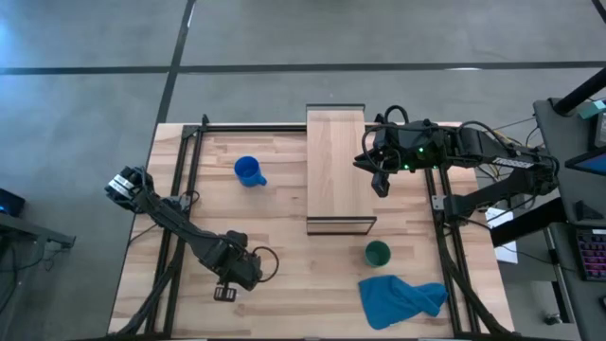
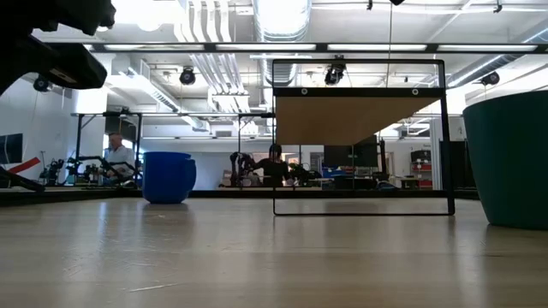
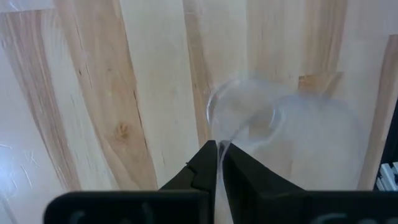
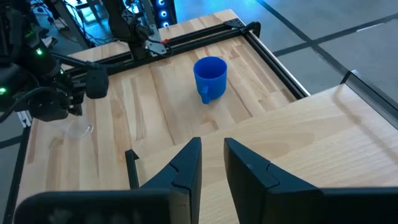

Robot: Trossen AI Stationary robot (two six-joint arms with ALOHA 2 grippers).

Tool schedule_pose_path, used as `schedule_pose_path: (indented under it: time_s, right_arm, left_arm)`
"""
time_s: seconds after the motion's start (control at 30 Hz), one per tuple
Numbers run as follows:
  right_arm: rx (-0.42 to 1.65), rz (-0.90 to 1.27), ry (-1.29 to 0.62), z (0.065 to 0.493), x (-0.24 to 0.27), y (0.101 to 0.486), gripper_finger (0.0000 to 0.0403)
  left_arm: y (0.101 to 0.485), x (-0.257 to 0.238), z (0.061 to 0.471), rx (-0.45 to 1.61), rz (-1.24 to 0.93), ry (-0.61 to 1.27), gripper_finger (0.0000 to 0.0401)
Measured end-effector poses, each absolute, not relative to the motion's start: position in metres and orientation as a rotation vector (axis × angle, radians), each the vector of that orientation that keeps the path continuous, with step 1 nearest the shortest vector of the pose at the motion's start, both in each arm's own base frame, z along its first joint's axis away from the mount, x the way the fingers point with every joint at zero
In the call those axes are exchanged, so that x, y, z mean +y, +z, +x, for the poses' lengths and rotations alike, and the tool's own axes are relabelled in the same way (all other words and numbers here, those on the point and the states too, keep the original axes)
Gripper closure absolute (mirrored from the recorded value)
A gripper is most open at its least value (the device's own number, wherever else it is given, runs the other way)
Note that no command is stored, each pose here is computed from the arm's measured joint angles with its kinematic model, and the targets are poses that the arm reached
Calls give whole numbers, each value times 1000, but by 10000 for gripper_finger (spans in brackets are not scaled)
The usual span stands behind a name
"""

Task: Stack small to large cups/mugs on shelf
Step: Put the transparent mug on the shelf

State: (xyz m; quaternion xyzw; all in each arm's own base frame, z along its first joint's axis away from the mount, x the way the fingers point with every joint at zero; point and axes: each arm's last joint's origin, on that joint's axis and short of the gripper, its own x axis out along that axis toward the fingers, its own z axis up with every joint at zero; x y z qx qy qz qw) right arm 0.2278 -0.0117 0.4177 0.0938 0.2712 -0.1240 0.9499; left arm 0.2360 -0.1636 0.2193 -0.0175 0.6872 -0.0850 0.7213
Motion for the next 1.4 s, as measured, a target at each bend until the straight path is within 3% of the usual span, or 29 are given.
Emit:
schedule_pose_path:
  time_s: [0.33,0.6,1.03,1.17,1.4]
  right_arm:
    - [551,191,-252,228,-12,418,339]
    - [551,196,-254,228,-12,417,339]
    - [540,293,-296,228,-12,417,339]
    - [513,310,-448,228,-16,415,339]
    - [450,276,-758,224,-24,409,339]
  left_arm:
    - [269,-147,230,1470,-12,-176,400]
    - [315,-85,226,1554,396,14,401]
    - [419,50,276,1072,366,292,401]
    - [442,84,293,964,334,402,401]
    - [445,124,339,840,244,376,401]
